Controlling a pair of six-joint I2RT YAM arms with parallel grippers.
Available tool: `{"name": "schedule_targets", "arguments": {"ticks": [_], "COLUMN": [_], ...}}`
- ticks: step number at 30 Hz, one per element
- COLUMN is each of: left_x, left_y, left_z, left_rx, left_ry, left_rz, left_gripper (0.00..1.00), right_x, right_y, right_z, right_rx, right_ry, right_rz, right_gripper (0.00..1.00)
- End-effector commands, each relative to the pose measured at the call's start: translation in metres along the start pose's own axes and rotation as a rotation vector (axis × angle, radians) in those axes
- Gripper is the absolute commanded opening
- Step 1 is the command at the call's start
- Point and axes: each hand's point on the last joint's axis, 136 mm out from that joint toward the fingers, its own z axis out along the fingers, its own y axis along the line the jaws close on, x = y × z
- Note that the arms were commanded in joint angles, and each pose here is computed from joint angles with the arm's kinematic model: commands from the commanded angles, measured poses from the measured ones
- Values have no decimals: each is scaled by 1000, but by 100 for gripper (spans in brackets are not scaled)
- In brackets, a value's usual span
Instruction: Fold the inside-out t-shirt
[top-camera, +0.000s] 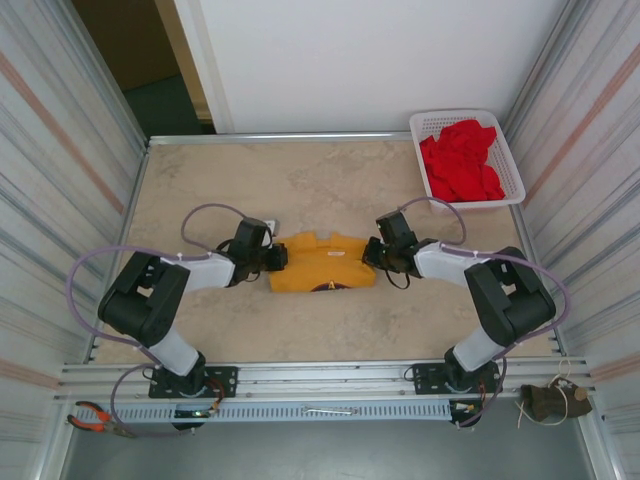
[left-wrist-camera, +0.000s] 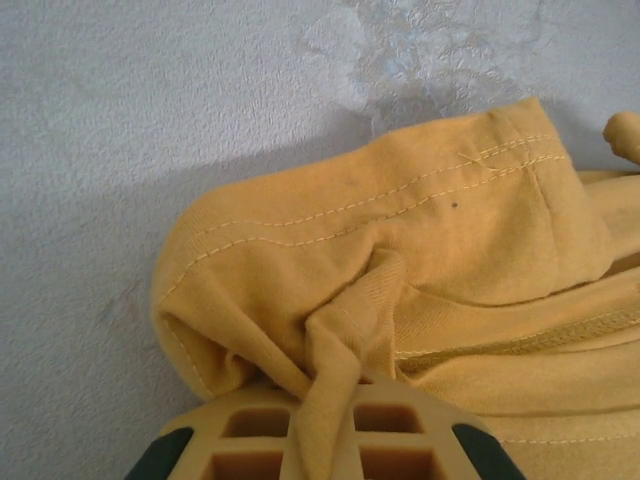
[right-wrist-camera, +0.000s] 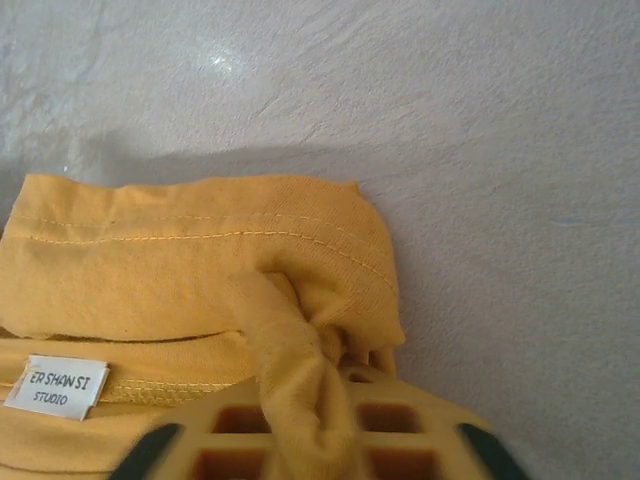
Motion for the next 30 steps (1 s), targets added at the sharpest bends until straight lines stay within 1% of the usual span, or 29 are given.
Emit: {"name": "schedule_targets", "arguments": {"ticks": [1,2,4,5,7,8,9,11,14,15,17,20,22,25,28,30], "left_x": [6,-3,-22,-34,-50,-59,-62,-64,-52,-49,-32,-16,-6,1,11,21], "left_y": [22,16,5,-2,-13,-19,-25,-43,-66,-74,-90,-103,-99,-91,-76,-64], "left_z": [-5,-9,-22,-31,-49,-61,-70,-90,-109,-112,-108,-97,-83,-67,-53,-43], "left_rx": [-104,-89,-60,-46,-25,-11,7,67,150,192,275,357,341,316,266,228], "left_ry": [17,0,-30,-52,-84,-104,-109,-123,-127,-133,-118,-101,-73,-57,-30,-3], "left_rz": [3,11,23,35,46,48,44,37,-1,-23,-81,-127,-137,-147,-148,-157], "left_gripper": [12,21,35,44,59,64,66,69,72,73,72,72,72,72,72,72], "right_x": [-1,-6,-18,-24,-30,-29,-27,-17,1,6,17,26,29,31,33,41], "right_y": [-23,-18,-8,-3,6,9,13,25,44,49,61,71,75,72,48,27], "right_z": [-16,-25,-47,-60,-82,-92,-100,-113,-118,-116,-108,-92,-79,-63,-47,-37], "right_rx": [102,94,68,58,31,16,-3,-67,-140,-157,-200,-214,-213,-189,-112,-55], "right_ry": [-15,-28,-64,-82,-103,-102,-99,-83,-58,-52,-41,-27,-22,-21,-40,-32], "right_rz": [-3,-14,-37,-45,-61,-66,-66,-66,-58,-50,-38,-32,-36,-30,-10,20], "right_gripper": [34,42,50,52,53,53,51,45,31,27,20,14,12,10,10,10]}}
